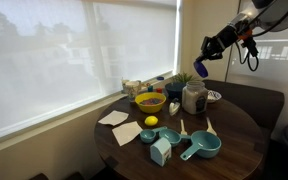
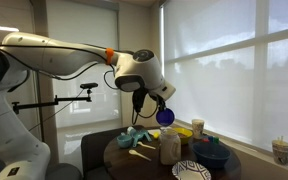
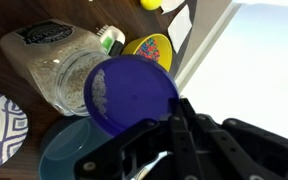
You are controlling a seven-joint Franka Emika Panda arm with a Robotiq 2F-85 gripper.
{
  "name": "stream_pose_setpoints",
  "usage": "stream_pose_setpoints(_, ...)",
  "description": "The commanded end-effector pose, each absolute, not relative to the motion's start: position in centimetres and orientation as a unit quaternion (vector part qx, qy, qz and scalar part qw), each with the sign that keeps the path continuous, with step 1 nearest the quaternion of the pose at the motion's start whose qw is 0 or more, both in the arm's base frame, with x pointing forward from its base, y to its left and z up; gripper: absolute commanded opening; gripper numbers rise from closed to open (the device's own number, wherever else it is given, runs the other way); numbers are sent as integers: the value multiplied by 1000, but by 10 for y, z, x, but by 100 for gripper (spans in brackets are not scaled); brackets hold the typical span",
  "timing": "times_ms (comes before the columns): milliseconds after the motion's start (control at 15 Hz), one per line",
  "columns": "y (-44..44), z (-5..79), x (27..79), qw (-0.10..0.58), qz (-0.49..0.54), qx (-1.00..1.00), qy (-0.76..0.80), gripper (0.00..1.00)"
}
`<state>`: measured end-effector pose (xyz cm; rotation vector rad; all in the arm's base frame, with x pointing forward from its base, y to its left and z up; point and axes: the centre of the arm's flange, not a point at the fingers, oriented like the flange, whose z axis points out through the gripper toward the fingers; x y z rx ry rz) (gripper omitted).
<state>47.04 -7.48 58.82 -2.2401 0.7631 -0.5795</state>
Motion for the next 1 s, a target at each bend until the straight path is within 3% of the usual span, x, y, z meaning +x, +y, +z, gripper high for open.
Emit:
stream_pose_setpoints(0,-91,576,467,398,-221,-840,296,1)
stream_pose_setpoints(333,-94,555,463,444,-208,-817,304,1)
stream_pose_setpoints(933,-102,537,460,434,-202,-819,316,5)
